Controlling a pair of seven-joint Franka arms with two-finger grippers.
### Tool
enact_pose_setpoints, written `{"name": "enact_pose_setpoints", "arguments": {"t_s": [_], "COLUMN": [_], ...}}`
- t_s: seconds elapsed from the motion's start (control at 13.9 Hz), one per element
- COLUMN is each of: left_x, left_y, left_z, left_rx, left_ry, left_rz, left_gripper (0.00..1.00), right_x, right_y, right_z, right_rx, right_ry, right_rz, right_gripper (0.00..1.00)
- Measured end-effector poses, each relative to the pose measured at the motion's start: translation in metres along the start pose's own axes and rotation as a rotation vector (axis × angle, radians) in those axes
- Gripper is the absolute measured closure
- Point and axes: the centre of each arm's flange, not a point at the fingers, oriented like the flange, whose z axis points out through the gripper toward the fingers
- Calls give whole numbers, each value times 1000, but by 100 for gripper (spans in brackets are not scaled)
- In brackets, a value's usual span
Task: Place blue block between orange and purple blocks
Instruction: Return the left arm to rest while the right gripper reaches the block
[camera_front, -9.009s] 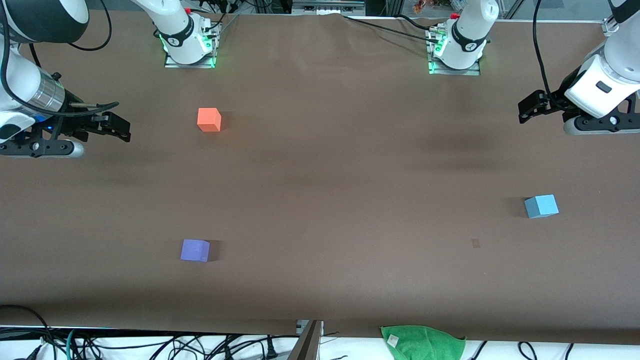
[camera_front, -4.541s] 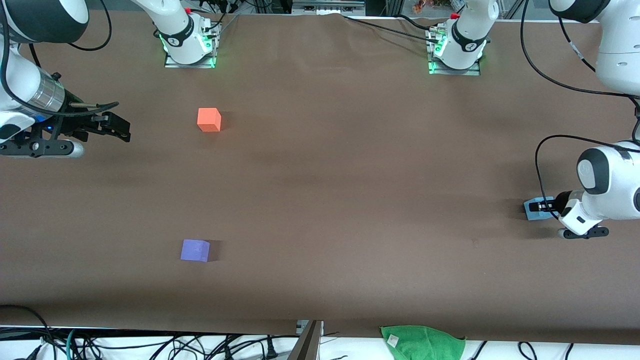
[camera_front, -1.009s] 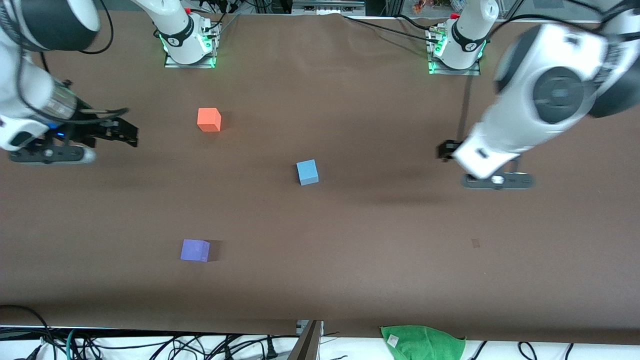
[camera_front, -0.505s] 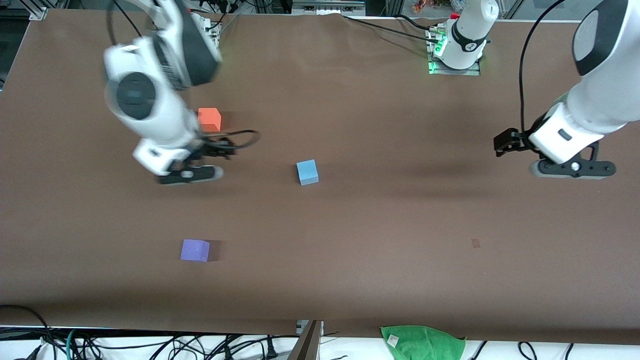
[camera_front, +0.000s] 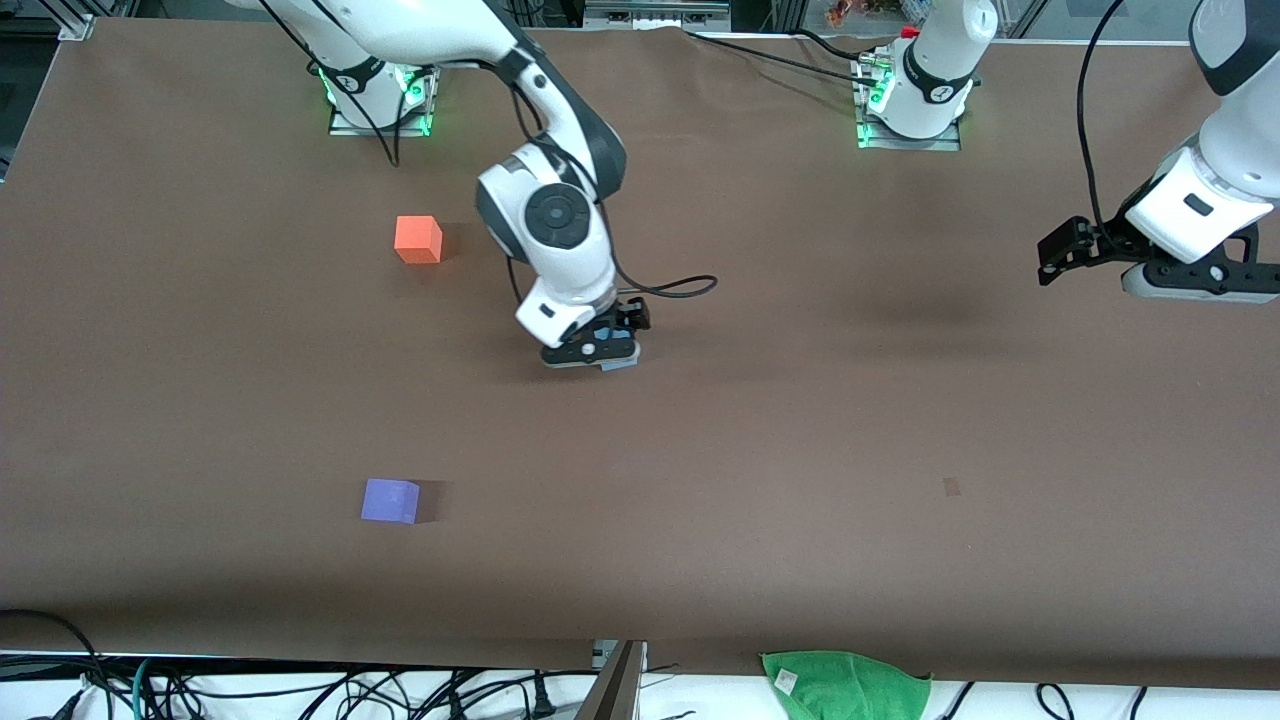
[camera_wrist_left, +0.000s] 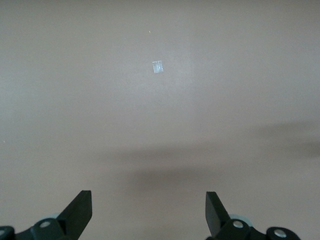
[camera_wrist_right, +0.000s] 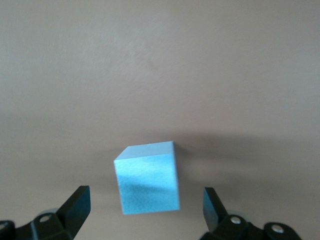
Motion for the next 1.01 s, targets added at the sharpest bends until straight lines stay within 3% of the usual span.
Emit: {"name": "enact_pose_setpoints", "arguments": {"t_s": [0.65,1.01], "left_x": [6,8], "left_y": [10,10], "left_z": [-7,-3], "left_rx": [-1,-2], "left_ry": [-16,-23], "left_rz": [15,13], "left_gripper": [0,0], "right_x": [-12,-3], "right_y": [-11,2], "right_z": [47,51], "right_rx": [-60,-68], "right_ry": [21,23], "right_rz": [-151,-159], "right_gripper": [0,0]}}
